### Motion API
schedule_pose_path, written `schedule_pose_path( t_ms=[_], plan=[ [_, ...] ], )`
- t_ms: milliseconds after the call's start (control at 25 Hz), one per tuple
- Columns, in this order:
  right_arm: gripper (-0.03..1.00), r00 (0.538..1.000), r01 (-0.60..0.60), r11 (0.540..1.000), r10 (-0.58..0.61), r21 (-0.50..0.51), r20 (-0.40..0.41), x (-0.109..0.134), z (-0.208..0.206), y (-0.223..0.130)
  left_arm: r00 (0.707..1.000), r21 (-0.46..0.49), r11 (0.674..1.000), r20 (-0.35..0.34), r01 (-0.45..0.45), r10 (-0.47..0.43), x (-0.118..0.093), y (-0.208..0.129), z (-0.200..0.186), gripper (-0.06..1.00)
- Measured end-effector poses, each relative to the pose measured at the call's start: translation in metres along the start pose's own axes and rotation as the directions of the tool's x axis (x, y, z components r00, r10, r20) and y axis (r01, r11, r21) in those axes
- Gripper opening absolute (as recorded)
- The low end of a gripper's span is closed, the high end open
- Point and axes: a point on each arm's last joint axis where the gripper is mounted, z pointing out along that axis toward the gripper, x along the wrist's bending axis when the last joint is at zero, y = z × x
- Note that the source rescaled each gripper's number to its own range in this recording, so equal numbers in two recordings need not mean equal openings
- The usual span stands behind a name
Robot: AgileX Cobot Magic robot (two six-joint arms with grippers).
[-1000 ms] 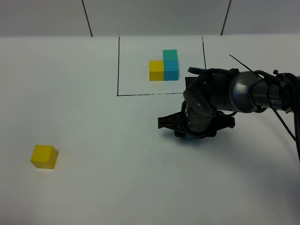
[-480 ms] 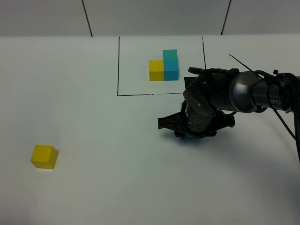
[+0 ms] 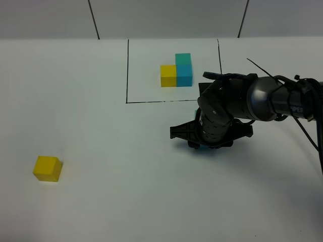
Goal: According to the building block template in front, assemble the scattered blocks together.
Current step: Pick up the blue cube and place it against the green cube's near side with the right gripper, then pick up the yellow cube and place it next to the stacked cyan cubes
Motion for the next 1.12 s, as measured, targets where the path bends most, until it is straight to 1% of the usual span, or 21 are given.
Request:
schedule_pose_path(
  t_ms=[760, 840, 880, 1120],
  plan=[
    [0.01, 1.0, -0.018, 1.0, 0.018, 0.004, -0.013, 0.0008, 0.0, 0.0, 1.0, 0.0, 1.0, 0.0, 0.0, 0.0, 0.0, 0.0, 0.0, 0.4],
    [0.04, 0.999, -0.027, 1.0, 0.027, 0.003, -0.023, 0.0017, 0.0, 0.0001, 1.0, 0.0, 1.0, 0.0, 0.0, 0.0, 0.0, 0.0, 0.0, 0.4],
    [0.07, 0.999, -0.033, 0.999, 0.033, 0.005, -0.027, 0.002, 0.0002, -0.0002, 1.0, 0.0, 1.0, 0.0, 0.0, 0.0, 0.0, 0.0, 0.0, 0.4],
    [0.33, 0.999, -0.032, 0.999, 0.032, 0.006, -0.031, 0.0022, 0.0003, -0.0004, 1.0, 0.0, 1.0, 0.0, 0.0, 0.0, 0.0, 0.0, 0.0, 0.4]
  ],
)
